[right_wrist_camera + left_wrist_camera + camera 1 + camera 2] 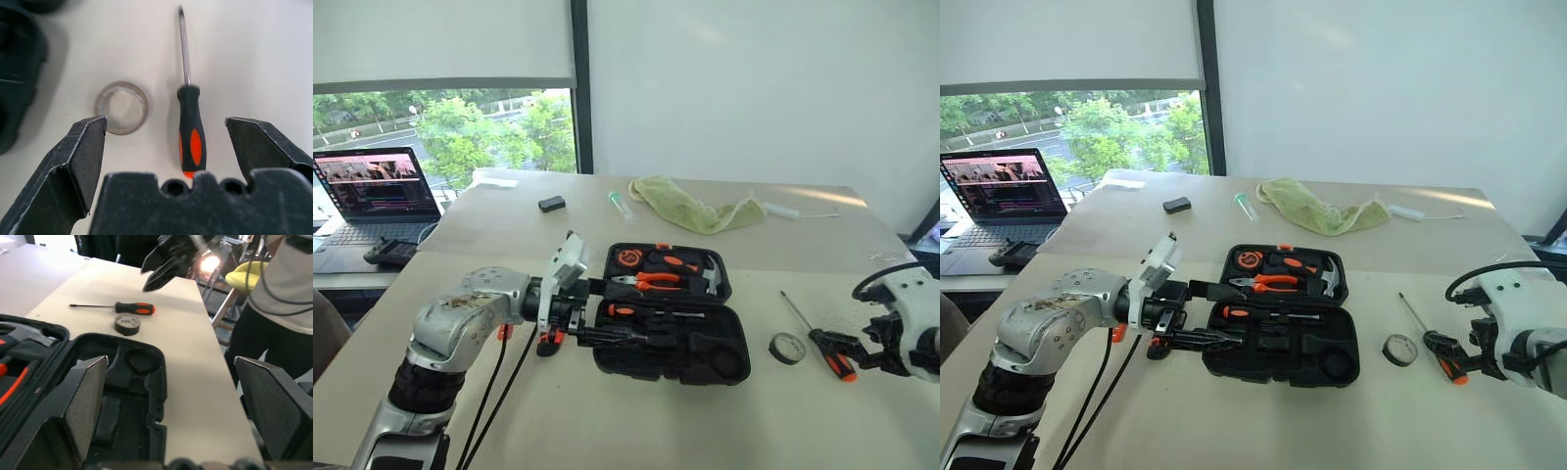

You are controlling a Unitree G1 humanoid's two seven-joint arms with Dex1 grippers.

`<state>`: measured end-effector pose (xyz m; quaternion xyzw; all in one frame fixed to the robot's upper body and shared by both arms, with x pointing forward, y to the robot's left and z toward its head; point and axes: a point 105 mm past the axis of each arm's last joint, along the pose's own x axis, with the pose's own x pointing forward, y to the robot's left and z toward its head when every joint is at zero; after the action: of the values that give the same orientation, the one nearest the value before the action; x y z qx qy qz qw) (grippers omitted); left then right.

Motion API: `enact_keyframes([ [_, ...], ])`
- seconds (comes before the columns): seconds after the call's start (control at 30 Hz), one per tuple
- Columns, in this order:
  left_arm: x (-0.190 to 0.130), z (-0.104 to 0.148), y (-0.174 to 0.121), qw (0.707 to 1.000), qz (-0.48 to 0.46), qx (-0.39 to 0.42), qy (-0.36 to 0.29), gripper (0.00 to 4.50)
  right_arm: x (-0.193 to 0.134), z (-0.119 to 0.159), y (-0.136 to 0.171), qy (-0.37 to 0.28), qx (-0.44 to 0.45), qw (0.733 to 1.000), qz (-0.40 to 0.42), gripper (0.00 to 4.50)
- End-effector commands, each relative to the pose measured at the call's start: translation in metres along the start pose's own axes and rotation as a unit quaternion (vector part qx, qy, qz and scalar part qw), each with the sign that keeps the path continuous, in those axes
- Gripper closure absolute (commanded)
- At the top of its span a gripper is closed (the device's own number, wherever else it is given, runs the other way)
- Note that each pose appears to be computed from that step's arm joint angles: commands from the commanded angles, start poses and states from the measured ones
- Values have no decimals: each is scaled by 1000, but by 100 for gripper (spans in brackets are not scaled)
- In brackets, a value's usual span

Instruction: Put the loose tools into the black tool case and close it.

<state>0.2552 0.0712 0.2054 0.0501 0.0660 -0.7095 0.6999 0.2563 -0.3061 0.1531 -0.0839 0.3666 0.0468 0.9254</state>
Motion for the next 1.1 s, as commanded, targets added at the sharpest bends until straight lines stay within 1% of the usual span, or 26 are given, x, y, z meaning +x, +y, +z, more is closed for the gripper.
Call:
enact_keyframes([
  [0.03,2,4,-10,1000,-10,14,-5,5,14,2,-16,3,3,1000,-16,0],
  [0.23,2,1,-10,1000,2,12,-9,5,46,-2,-32,29,1,999,-18,0],
  [0.33,0,-3,-8,1000,9,14,-5,0,60,-5,-33,47,-5,999,-8,76],
  [0.4,-3,-5,-7,1000,15,13,-3,0,66,-9,-32,60,-21,998,-1,151],
  [0.43,-4,-6,-7,1000,17,14,-2,0,67,-9,-32,61,-25,998,2,171],
  [0.47,-4,-7,-6,1000,20,13,-2,0,67,-7,-33,59,-28,998,3,217],
  [0.57,-7,-9,-4,999,34,9,-7,0,56,-1,-34,39,-51,998,12,318],
  [0.63,-8,-11,-4,999,41,6,-9,0,45,7,-34,13,-69,997,17,375],
  [0.67,-9,-12,-3,999,46,6,-10,0,41,13,-31,-9,-76,997,25,377],
  [0.7,-10,-11,0,998,59,3,-19,0,33,26,-24,-50,-83,994,46,377],
  [0.77,-14,-9,6,996,87,2,-31,0,17,45,-12,-95,-109,987,68,377],
  [0.8,-16,-9,9,994,102,1,-36,0,11,54,-4,-109,-130,983,77,377],
  [0.83,-19,-4,10,991,116,2,-71,0,5,64,8,-124,-146,977,93,377],
  [0.87,-23,-8,13,989,137,5,-64,0,1,75,24,-141,-164,969,116,377],
  [0.97,-34,-17,11,990,133,-7,-52,0,-1,92,66,-163,-222,946,172,377],
  [1.03,-44,-19,8,990,126,-14,-58,0,2,100,96,-170,-269,925,208,377],
  [1.1,-55,-21,3,991,120,-18,-55,0,5,102,122,-166,-333,898,234,377],
])
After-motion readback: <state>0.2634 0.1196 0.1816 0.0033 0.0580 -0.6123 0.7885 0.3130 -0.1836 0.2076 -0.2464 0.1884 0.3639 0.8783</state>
